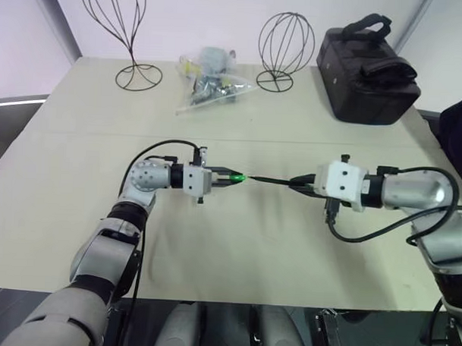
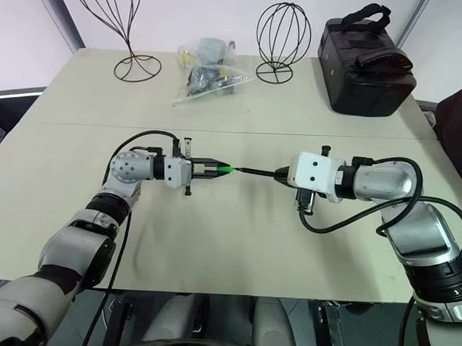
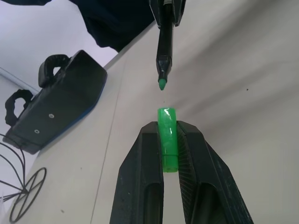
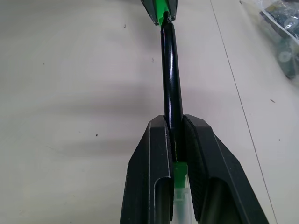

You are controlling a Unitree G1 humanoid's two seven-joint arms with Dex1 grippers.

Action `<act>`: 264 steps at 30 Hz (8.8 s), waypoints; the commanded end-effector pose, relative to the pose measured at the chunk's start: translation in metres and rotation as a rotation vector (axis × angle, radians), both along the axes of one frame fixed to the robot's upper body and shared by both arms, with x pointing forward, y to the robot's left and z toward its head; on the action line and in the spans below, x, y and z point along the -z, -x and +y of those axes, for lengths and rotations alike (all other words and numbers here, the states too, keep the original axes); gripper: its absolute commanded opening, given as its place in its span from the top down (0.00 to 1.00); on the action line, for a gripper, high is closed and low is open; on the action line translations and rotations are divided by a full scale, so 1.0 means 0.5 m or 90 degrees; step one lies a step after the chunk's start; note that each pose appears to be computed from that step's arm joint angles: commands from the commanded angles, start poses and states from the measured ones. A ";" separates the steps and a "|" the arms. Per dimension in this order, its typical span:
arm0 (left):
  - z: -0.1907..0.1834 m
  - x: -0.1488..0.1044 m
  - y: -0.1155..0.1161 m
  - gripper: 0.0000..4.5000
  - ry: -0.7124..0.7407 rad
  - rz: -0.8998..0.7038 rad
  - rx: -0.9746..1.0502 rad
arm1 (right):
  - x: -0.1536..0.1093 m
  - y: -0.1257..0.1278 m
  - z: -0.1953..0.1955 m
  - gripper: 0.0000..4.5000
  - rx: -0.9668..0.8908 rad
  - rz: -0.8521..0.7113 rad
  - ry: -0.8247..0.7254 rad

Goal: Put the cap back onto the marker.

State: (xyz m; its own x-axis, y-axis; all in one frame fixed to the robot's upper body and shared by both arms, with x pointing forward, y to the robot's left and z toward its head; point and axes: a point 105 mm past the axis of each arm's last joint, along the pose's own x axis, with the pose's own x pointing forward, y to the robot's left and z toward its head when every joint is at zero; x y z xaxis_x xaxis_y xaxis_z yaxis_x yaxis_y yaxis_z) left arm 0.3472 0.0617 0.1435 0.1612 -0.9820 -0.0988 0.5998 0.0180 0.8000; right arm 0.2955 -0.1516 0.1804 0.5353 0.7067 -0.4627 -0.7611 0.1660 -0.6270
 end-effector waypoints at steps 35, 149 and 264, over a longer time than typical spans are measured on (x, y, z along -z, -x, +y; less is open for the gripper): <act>0.004 -0.033 0.007 1.00 0.012 -0.042 0.021 | -0.022 0.003 0.002 0.99 -0.010 -0.023 0.001; -0.064 -0.002 0.041 1.00 0.002 -0.067 0.071 | -0.015 0.023 0.093 0.99 -0.049 -0.035 0.001; 0.079 0.046 0.053 0.00 0.230 0.457 -0.433 | 0.173 0.080 -0.211 0.03 0.818 0.025 -0.377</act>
